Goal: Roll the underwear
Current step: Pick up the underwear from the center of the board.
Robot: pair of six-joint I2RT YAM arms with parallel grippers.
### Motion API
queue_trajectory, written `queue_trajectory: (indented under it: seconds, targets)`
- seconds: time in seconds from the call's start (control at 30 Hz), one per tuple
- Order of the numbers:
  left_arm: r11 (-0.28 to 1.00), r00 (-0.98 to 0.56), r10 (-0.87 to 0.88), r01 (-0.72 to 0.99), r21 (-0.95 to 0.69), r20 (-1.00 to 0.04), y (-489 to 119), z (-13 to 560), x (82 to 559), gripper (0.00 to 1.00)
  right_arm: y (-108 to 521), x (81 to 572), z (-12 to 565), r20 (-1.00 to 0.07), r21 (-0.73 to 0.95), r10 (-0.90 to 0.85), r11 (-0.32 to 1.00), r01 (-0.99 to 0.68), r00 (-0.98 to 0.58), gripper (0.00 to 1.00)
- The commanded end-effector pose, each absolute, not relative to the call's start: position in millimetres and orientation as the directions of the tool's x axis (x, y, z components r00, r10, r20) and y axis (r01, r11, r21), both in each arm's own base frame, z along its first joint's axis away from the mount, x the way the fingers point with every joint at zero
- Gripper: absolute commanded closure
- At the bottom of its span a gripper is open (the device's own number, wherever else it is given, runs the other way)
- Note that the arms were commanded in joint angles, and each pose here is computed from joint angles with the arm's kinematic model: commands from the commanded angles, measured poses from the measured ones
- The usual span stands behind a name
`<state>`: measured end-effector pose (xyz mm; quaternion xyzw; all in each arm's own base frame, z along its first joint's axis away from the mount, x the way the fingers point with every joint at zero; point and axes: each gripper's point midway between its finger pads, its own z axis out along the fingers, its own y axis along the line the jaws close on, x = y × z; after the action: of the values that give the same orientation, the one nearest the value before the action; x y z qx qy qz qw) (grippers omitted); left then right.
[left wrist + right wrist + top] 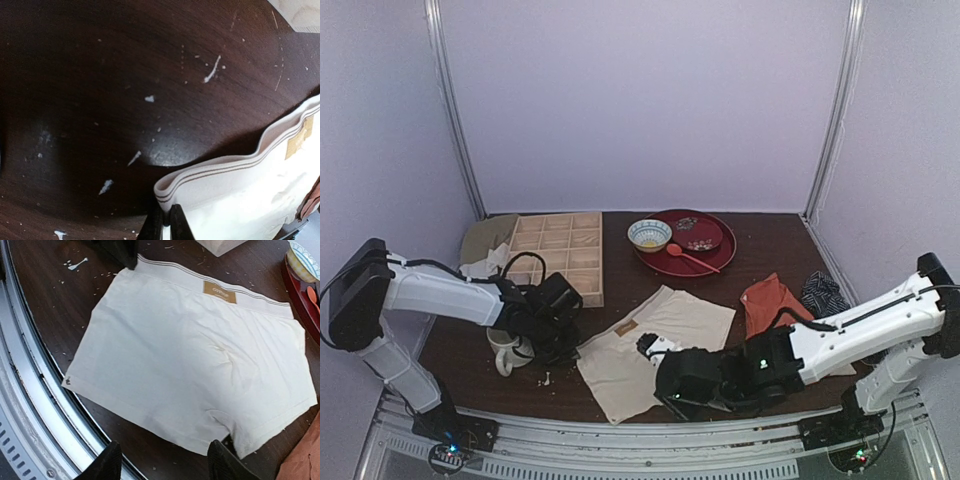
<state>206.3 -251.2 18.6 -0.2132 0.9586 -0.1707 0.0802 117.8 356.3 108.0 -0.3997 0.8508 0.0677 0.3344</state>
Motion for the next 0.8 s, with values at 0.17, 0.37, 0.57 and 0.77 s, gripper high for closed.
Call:
queue_trajectory:
  seconds: [0.17, 0.37, 0.57, 0.77]
  targets:
    - [0.854, -0.901, -0.421, -0.357, -0.378, -0.102, -247.5, 14.6, 208.2, 0.92, 430.9, 78.7, 79.7, -0.616, -0.235, -0.720, 0.556, -0.797, -0.320, 0.52]
    - [0.844, -0.894, -0.437, -0.369, -0.389, -0.099, -246.0, 14.7, 207.3, 0.92, 453.3, 73.2, 65.5, -0.608, -0.229, -0.737, 0.519, -0.823, -0.296, 0.59]
    - [0.842, -0.894, -0.437, -0.366, -0.397, -0.101, -247.1, 17.9, 208.4, 0.92, 466.6, 66.7, 50.9, -0.593, -0.208, -0.750, 0.495, -0.843, -0.294, 0.69]
    - [0.840, -0.893, -0.437, -0.365, -0.402, -0.102, -247.2, 19.7, 208.4, 0.92, 468.3, 70.5, 37.4, -0.578, -0.200, -0.754, 0.501, -0.842, -0.311, 0.71]
